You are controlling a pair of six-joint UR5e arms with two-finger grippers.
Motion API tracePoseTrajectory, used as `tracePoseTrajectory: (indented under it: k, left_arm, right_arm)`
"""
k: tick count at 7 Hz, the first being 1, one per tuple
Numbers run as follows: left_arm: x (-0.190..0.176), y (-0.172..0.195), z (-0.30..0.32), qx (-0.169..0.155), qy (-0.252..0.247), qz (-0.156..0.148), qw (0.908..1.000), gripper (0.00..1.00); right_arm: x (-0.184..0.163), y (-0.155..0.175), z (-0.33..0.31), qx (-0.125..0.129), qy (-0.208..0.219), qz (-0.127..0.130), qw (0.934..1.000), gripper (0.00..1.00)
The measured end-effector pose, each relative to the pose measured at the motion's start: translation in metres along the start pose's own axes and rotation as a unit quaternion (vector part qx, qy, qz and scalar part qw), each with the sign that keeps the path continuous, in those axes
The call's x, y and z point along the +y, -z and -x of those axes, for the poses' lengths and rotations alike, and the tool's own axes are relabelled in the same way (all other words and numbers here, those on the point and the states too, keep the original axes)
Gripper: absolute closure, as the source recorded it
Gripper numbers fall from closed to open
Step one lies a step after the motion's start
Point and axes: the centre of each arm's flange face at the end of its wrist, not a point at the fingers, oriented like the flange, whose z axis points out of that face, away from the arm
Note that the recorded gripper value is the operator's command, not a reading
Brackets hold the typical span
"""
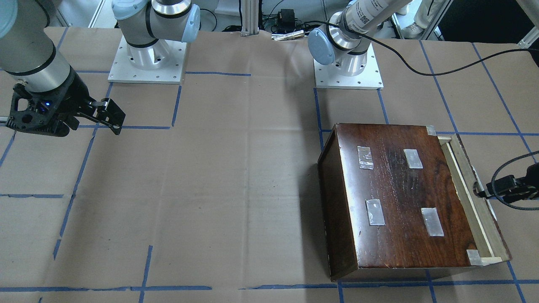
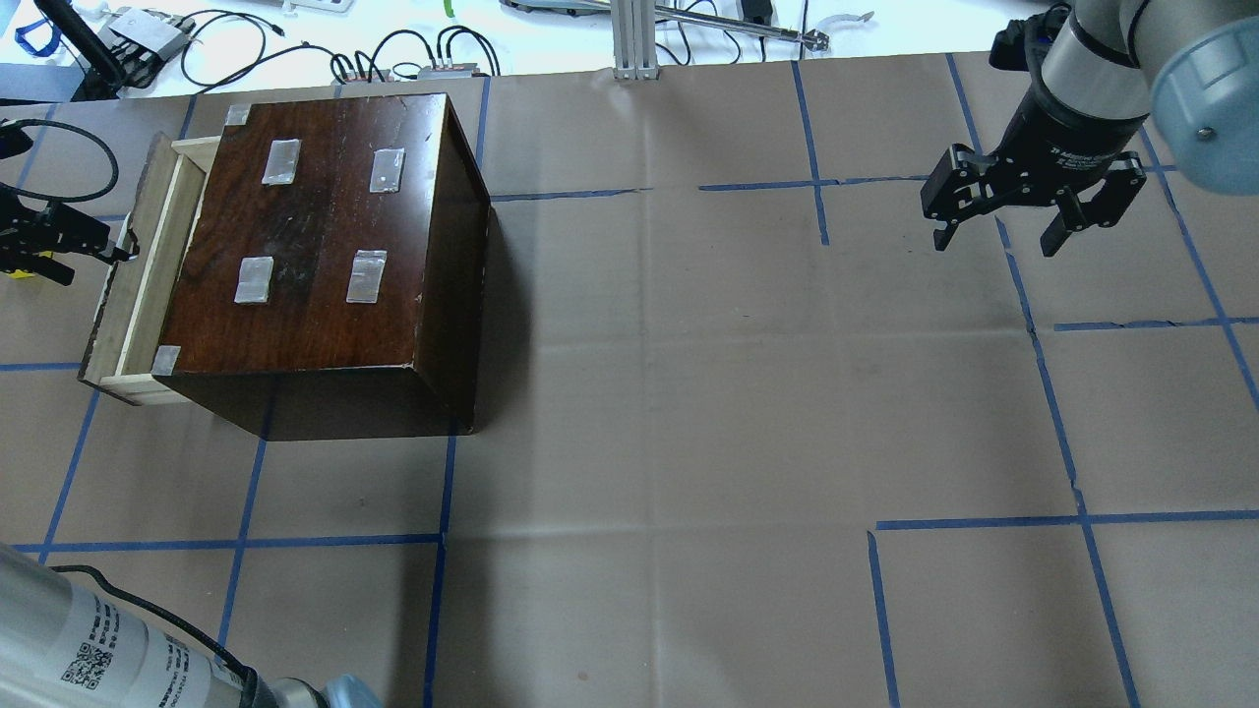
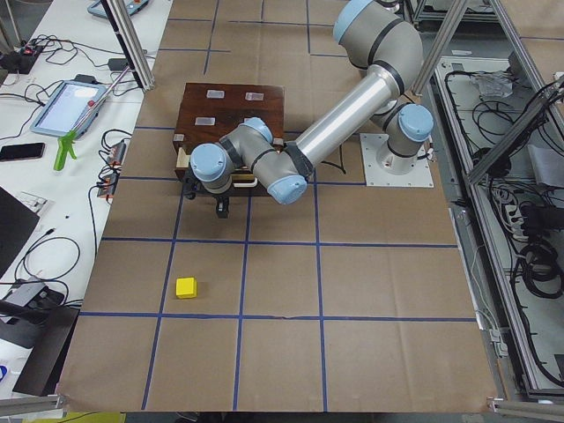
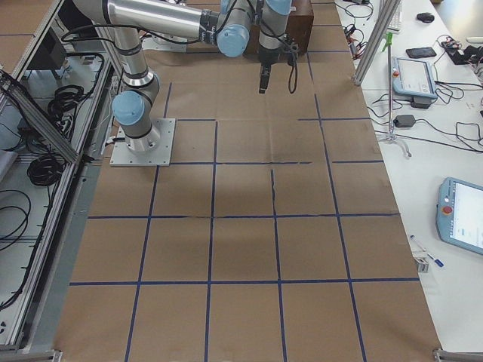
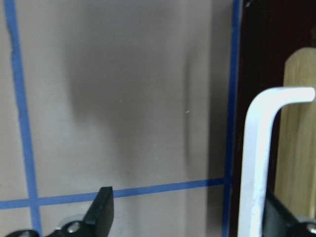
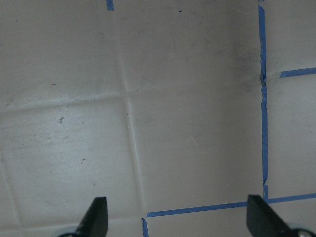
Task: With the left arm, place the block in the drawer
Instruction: 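Pull the drawer open outward with the left gripper, then move the left gripper over the yellow cube beside the cabinet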
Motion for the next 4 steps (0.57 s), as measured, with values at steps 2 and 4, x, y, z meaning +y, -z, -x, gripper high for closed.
tracePoseTrajectory:
  k: [2,4]
  left_arm:
    - [0.0022,0.0061,0.0092,-0.008,0.001,-0.002,1.0,0.02]
    - [0.0038,0.0125,0.0133,-0.014,0.002,-0.005,0.9999,0.01]
  right_arm:
    - [-0.0001,0.0003,-0.0001,0.0,0.0,0.0,1.0,0.0]
    - [0.0,0.0001,-0.0001,0.0,0.0,0.0,1.0,0.0]
